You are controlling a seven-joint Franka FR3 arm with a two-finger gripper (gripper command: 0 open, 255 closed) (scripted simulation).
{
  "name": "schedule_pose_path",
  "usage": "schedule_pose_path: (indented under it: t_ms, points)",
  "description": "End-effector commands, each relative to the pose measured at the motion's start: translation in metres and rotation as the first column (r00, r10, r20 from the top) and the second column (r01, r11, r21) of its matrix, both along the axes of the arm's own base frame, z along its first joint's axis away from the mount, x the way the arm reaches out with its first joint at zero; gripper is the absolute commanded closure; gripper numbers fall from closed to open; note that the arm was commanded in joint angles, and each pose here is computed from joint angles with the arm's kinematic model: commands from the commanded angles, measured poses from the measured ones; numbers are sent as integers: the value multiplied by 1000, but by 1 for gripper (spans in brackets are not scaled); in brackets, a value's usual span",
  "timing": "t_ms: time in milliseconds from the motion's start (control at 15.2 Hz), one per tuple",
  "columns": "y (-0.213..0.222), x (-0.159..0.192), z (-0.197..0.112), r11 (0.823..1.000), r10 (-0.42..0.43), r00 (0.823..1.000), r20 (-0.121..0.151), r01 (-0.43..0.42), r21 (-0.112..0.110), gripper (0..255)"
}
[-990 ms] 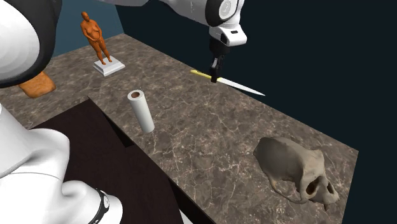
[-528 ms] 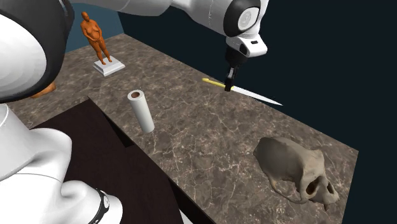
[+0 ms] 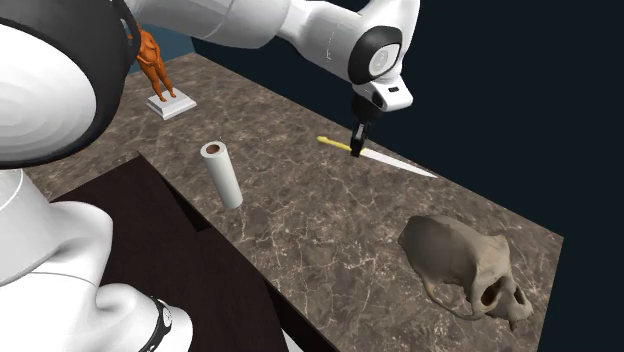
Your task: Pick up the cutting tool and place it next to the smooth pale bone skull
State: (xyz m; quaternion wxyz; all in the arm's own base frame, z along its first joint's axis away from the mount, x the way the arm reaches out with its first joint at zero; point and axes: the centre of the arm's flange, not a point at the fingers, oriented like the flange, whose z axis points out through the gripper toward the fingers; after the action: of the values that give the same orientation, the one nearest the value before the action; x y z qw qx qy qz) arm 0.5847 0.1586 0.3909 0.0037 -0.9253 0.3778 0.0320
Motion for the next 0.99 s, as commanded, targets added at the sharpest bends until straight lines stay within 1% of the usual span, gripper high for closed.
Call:
schedule_pose_path:
  t_ms: [0, 924]
  points:
    - [0, 1, -11, 1000, 0, 1000, 0, 0, 0, 255]
    - [0, 1, -84, 1000, 0, 1000, 0, 0, 0, 255]
